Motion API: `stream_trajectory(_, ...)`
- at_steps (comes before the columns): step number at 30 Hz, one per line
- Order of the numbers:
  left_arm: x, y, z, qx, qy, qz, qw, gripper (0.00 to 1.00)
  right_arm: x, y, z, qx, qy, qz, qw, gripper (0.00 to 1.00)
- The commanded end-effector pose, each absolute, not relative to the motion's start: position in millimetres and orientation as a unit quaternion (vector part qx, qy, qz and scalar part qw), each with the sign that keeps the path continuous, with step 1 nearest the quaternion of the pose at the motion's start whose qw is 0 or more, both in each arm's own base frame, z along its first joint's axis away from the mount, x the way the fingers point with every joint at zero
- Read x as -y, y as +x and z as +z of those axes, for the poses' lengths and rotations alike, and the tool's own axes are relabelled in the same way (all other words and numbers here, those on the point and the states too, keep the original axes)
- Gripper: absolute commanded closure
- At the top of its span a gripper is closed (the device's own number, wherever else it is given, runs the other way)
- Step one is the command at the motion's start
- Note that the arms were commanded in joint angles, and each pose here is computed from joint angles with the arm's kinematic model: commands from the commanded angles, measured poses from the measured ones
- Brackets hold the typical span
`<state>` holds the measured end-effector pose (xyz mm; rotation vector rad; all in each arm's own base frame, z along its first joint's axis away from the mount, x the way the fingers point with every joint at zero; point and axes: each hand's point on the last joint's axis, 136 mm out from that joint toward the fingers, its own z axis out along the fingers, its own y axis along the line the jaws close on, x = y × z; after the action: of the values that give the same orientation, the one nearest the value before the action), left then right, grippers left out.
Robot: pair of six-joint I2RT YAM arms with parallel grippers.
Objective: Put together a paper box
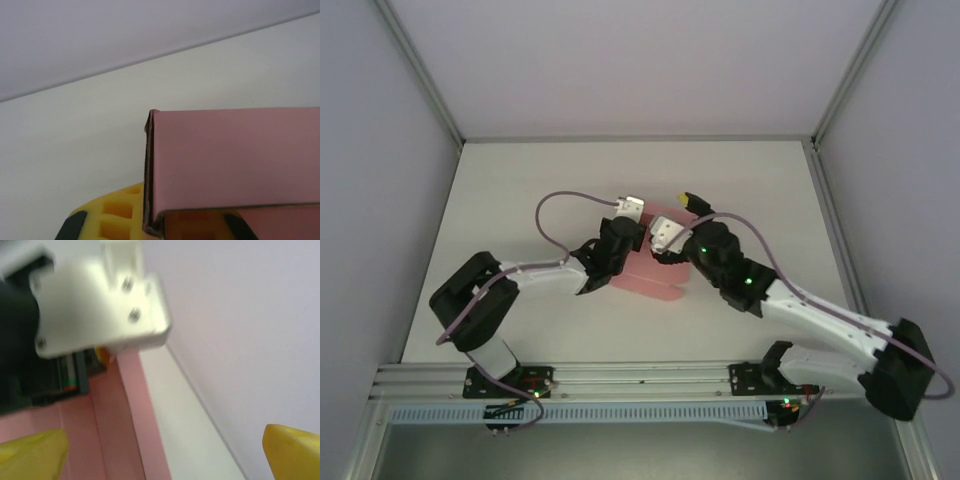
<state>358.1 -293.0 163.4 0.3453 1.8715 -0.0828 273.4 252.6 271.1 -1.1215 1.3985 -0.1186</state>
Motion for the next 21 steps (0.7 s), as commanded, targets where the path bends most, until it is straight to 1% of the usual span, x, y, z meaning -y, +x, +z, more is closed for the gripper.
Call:
stream_trajectory(1,274.3,355.5,169.3,-0.819,0.111,-0.042,0.561,1.00,-256.1,237.6,316.2,-0.574,-0.472,0.058,0.667,0.00)
stream_trajectory(3,270.1,353.4,169.9,-0.825,0.107,-0.048,0.552,1.00,-244.2,226.2,341.7,-0.570,-0.430,0.097,0.693,0.00)
stream_trajectory(5,266.0,349.5,171.7,-0.827,0.101,-0.054,0.550,1.00,-227.1,226.2,360.9,-0.584,-0.377,0.110,0.710,0.00)
stream_trajectory(7,263.6,345.3,176.3,-0.825,0.096,-0.066,0.553,1.00,-197.3,245.0,373.6,-0.629,-0.289,0.081,0.718,0.00)
stream_trajectory(8,262.3,342.3,178.4,-0.823,0.095,-0.073,0.555,1.00,-175.3,260.2,373.1,-0.660,-0.232,0.047,0.713,0.00)
stream_trajectory(10,258.8,338.6,180.5,-0.824,0.089,-0.081,0.554,1.00,-147.2,280.7,360.8,-0.708,-0.183,-0.001,0.682,0.00)
stream_trajectory(12,257.1,336.4,182.5,-0.825,0.086,-0.086,0.552,1.00,-135.7,295.8,339.6,-0.751,-0.171,-0.014,0.638,0.00)
stream_trajectory(15,255.8,332.5,185.5,-0.823,0.084,-0.098,0.553,1.00,-131.4,313.5,304.2,-0.805,-0.167,0.005,0.569,0.00)
stream_trajectory(21,251.9,331.0,188.1,-0.821,0.084,-0.097,0.556,1.00,-169.3,319.6,246.7,-0.837,-0.243,0.089,0.483,0.00)
